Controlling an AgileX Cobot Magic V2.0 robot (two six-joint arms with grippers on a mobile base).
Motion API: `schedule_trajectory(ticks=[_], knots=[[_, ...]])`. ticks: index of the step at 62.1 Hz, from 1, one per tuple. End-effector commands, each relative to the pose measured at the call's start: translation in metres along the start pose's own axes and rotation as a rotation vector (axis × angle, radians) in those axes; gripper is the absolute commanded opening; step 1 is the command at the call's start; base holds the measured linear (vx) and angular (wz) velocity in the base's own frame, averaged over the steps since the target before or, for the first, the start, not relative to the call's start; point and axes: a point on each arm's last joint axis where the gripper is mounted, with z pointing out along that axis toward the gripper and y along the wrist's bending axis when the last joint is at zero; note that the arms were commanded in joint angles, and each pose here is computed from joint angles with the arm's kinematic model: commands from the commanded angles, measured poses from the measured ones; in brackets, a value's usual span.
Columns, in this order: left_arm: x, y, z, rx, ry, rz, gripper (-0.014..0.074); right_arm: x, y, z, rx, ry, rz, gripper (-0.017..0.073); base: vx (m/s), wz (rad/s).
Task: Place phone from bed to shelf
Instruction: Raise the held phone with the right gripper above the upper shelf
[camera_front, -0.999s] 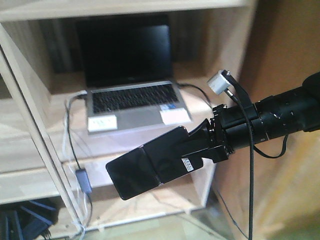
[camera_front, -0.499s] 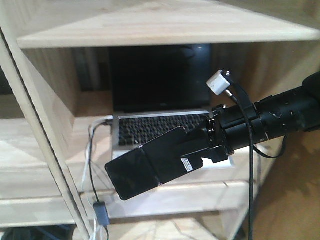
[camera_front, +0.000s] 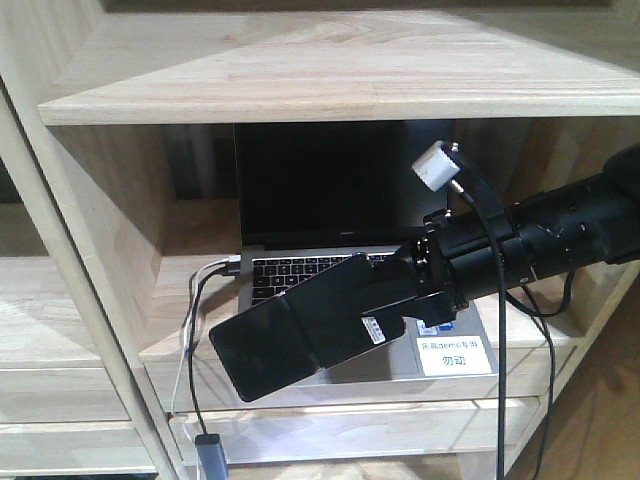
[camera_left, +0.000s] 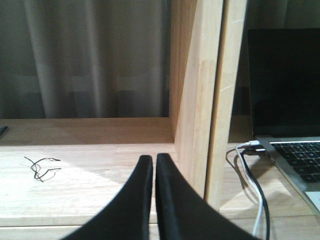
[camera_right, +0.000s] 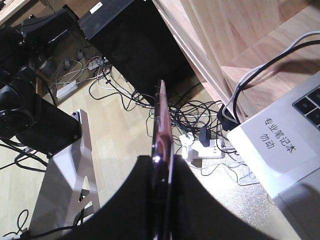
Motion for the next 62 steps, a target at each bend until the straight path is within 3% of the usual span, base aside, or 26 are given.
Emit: schedule_trajectory(ticks=[1, 62], knots=[[-0.0142, 0.0016, -0.0030, -0.010, -0.107, -0.014, 0.0001, -0.0136, 0.0220, -0.0108, -0.099, -0.070, -0.030, -0.0002, 0.03, 0.01], [-0.0142, 0.0016, -0.0030, -0.010, -0.107, -0.014, 0.0001, -0.0144, 0.0223, -0.0111, -0.100, -0.072, -0.034, -0.0002, 0.00, 0.00]])
